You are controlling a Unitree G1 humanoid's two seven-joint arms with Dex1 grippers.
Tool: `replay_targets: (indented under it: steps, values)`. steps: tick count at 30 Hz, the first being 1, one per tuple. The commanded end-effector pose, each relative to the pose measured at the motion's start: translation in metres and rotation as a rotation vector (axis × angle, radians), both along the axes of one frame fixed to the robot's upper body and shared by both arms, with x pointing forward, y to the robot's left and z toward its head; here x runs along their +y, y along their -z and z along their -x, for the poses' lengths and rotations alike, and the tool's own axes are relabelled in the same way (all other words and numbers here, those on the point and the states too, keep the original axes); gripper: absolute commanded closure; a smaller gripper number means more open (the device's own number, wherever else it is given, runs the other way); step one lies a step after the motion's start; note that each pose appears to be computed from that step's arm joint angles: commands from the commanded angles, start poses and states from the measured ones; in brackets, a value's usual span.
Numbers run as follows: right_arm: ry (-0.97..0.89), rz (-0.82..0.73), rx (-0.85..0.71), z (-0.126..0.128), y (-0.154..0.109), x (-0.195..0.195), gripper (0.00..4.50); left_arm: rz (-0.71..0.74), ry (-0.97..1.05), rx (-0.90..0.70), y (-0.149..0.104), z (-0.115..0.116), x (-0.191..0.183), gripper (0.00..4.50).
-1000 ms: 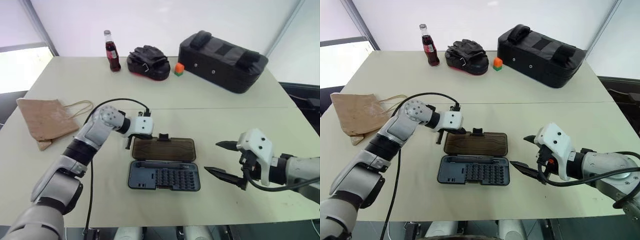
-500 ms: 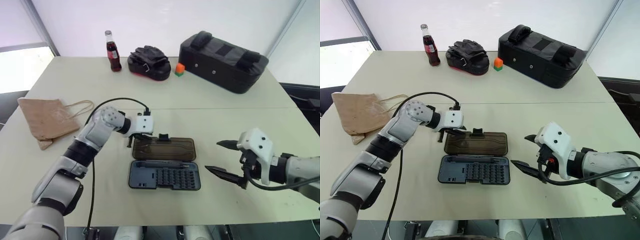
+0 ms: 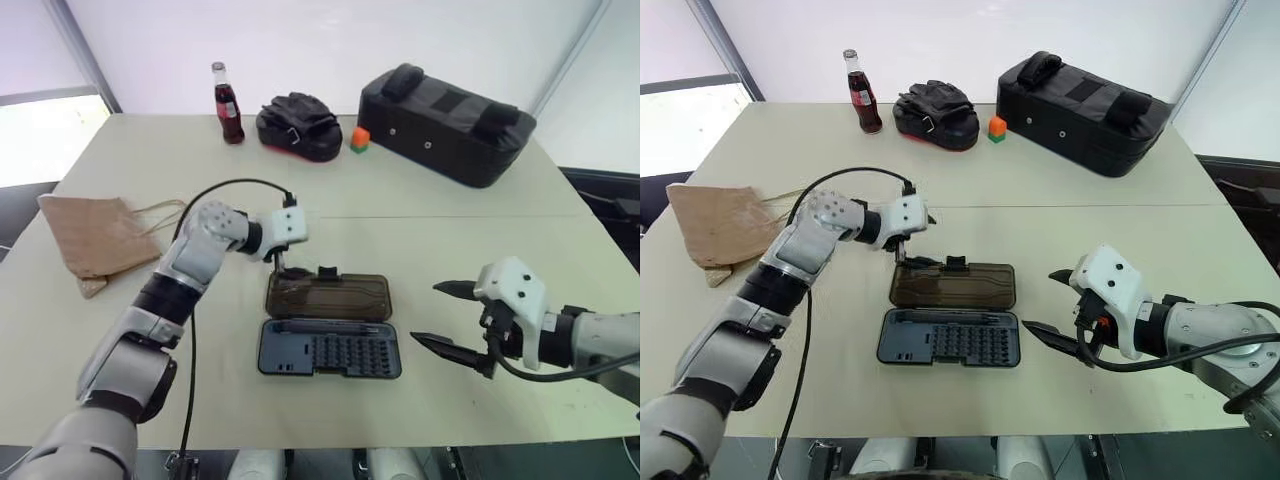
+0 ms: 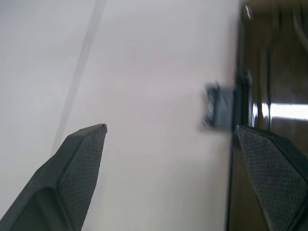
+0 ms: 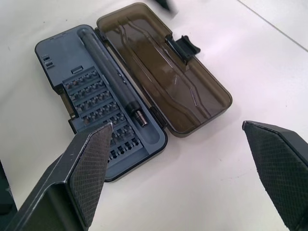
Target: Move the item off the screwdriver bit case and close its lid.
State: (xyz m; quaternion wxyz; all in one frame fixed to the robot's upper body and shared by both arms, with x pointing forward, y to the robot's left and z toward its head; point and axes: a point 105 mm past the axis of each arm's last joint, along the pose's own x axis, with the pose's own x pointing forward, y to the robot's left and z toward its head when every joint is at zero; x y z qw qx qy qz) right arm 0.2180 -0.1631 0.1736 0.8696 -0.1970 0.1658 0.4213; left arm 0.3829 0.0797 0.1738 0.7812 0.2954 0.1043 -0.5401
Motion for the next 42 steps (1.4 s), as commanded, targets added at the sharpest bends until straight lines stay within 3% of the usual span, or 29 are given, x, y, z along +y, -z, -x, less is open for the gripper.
replay_targets:
  steps: [1,4,7,14,18,23,29,42]
  values:
    - [-0.014,-0.021,-0.065,-0.005,-0.016,0.002,0.0,0.164,0.023,0.048,-0.039,0.009,0.0,0.05]
    - [0.0,-0.035,-0.121,-0.016,-0.028,-0.001,0.0,0.285,0.021,0.127,-0.054,0.023,0.015,0.05]
    - [0.037,-0.011,-0.168,-0.032,-0.032,-0.008,0.0,0.312,0.037,0.173,-0.054,0.046,0.027,0.88]
    - [-0.009,0.023,-0.21,-0.062,-0.032,0.001,0.0,0.158,0.127,0.329,-0.017,0.114,0.043,4.44]
    - [-0.049,0.071,-0.25,-0.084,-0.033,0.009,0.0,-0.004,0.167,0.347,0.008,0.137,0.057,4.44]
    - [-0.072,0.121,-0.246,-0.109,-0.02,0.021,0.0,-0.105,0.198,0.317,0.029,0.146,0.062,4.44]
    - [-0.101,0.184,-0.118,-0.113,0.01,0.023,0.0,-0.204,0.225,0.253,0.052,0.146,0.061,4.44]
    - [-0.184,0.19,-0.086,-0.12,0.014,0.036,0.0,-0.362,0.282,0.188,0.094,0.144,0.061,4.44]
